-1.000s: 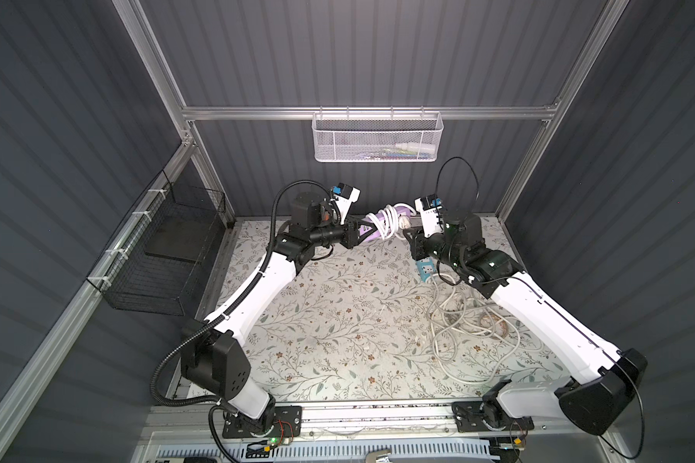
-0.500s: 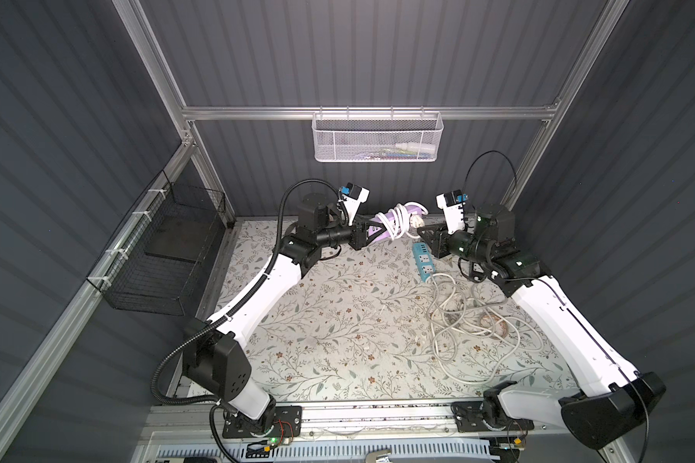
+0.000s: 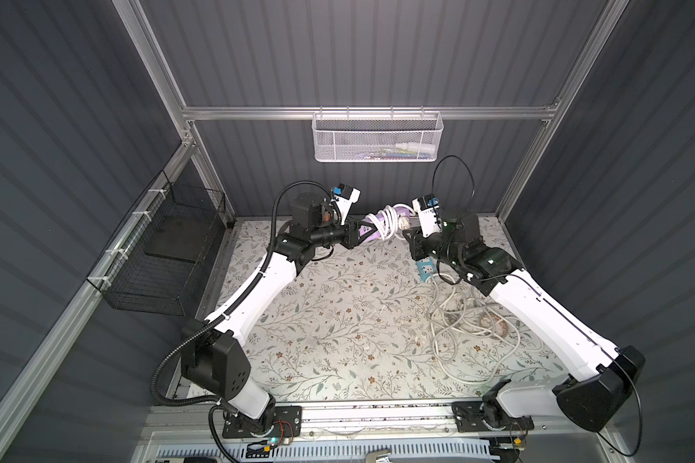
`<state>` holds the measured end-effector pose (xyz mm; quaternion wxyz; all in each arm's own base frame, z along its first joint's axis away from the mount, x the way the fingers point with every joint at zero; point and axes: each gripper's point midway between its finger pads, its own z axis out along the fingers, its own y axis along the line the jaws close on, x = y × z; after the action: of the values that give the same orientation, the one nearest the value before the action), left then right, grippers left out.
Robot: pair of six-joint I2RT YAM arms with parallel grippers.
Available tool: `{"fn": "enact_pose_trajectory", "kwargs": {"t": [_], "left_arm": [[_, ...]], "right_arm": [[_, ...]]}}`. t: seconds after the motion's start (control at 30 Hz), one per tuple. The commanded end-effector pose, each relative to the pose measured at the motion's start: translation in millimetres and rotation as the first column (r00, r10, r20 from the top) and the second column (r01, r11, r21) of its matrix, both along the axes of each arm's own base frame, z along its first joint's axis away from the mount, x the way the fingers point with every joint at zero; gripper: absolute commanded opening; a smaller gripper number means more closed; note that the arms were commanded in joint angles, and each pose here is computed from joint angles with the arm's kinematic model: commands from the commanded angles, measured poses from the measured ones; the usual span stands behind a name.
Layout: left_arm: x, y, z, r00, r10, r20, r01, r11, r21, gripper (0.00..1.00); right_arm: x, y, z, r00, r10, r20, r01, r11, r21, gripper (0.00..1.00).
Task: Unwrap the cord wrapped around the power strip
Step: Unwrap the power cord from the power strip.
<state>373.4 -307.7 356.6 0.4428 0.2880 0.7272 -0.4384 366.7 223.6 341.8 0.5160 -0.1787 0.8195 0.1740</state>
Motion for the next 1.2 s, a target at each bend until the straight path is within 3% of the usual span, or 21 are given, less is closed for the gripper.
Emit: {"fn": "enact_pose_trajectory", "kwargs": {"t": [0.0,0.13,0.27,0.67,1.03,1.17], "left_arm": [[15.1,2.8,14.6,0.994,0.07,0.086,-0.068,0.998,-0.017,0.0],[14.6,3.2,15.9,0.994,0.07,0.089,-0.069,0.997,-0.018,0.0],[14.4,3.1,16.0,0.994,0.069,0.088,-0.068,0.998,-0.018,0.0],[14.9,3.4,15.6,0.993,0.073,0.089,-0.071,0.997,-0.018,0.0],[14.7,4.0,16.6,0.993,0.076,0.092,-0.075,0.997,-0.018,0.0],[14.8,3.7,16.2,0.993,0.074,0.092,-0.073,0.997,-0.017,0.0]], "right_arm": [[-13.5,-12.1,37.6,0.996,0.063,0.055,-0.068,0.993,0.094,0.0],[-1.5,-48.5,35.3,0.999,-0.003,0.042,-0.002,0.992,0.128,0.0],[0.2,-51.3,32.6,0.999,-0.003,0.033,-0.001,0.99,0.141,0.0],[-27.7,44.9,22.6,0.982,0.19,0.017,-0.191,0.976,0.102,0.0],[-5.0,-43.5,34.6,0.999,0.019,0.027,-0.023,0.99,0.137,0.0],[-1.8,-54.8,31.5,1.0,-0.002,0.023,-0.001,0.991,0.134,0.0]]}}
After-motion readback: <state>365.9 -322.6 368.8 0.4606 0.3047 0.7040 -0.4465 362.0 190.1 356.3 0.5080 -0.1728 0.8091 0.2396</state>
